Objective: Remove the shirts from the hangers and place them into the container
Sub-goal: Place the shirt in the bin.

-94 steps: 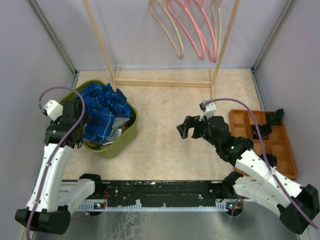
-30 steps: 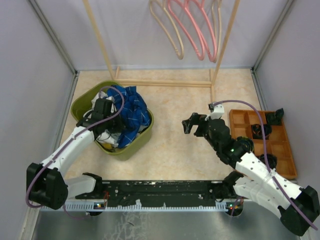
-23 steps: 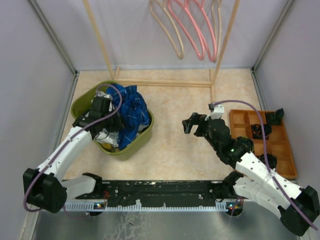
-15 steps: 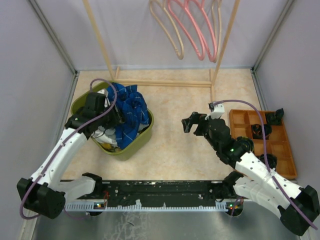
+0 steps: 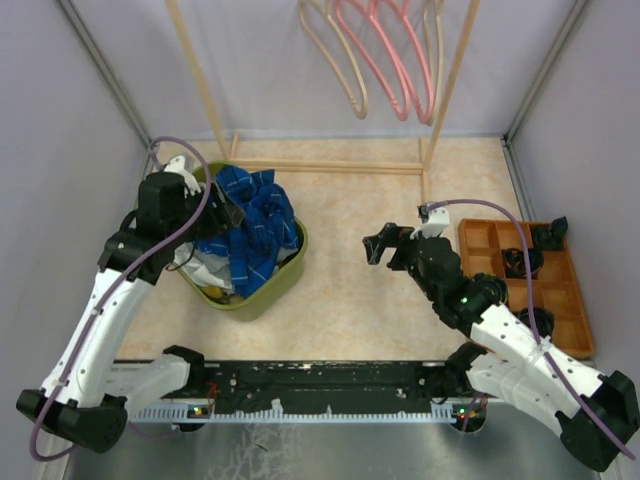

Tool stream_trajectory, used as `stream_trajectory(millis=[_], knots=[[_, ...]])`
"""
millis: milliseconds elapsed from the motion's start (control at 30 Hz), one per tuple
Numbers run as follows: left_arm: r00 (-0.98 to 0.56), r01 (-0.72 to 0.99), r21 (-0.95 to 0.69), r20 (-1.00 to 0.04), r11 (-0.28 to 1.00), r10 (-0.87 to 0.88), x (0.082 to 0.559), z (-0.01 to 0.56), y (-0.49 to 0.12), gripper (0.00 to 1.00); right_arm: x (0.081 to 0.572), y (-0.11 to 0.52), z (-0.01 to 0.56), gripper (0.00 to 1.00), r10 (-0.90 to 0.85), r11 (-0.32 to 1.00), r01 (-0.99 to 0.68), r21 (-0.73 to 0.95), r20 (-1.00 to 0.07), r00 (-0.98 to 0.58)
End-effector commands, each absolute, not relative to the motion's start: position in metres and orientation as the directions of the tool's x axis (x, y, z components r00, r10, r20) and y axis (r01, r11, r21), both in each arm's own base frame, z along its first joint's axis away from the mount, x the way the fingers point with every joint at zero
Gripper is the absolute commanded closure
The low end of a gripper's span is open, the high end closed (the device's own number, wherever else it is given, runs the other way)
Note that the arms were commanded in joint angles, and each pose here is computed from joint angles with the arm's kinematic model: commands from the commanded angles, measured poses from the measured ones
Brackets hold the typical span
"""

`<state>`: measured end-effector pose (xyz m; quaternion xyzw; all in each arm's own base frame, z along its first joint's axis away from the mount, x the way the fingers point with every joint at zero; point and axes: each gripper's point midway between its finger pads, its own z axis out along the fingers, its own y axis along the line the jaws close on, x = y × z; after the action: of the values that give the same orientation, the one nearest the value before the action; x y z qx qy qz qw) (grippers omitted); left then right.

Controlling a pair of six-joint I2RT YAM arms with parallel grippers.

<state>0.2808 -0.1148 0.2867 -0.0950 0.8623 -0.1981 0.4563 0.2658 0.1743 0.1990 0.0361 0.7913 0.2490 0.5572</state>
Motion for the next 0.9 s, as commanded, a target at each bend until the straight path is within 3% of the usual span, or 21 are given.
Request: stream_trajectory(millis=[0,433,533,867], knots=[[-0.598,0.012,-0.386,-0.742,0.922,-0.303,0.286,0.268,-0.115,0.25,0.271,0.178,0.22,0.01,0.381,0.853,-0.239,0.464,-0.866,-0.322],[-0.743,-0.068,-0.396,-0.593,0.916,-0.312,0.279,0.168,-0.124,0.24,0.267,0.176,0.217,0.01,0.37,0.857,-0.237,0.458,-0.866,-0.336],[-0.745,-0.07,-0.394,-0.591,0.916,-0.311,0.28,0.18,-0.124,0.24,0.267,0.175,0.218,0.01,0.369,0.857,-0.237,0.457,-0.867,-0.334],[-0.572,-0.02,-0.385,-0.753,0.922,-0.327,0.279,0.271,-0.104,0.17,0.261,0.172,0.236,0.01,0.384,0.844,-0.271,0.463,-0.874,-0.298]])
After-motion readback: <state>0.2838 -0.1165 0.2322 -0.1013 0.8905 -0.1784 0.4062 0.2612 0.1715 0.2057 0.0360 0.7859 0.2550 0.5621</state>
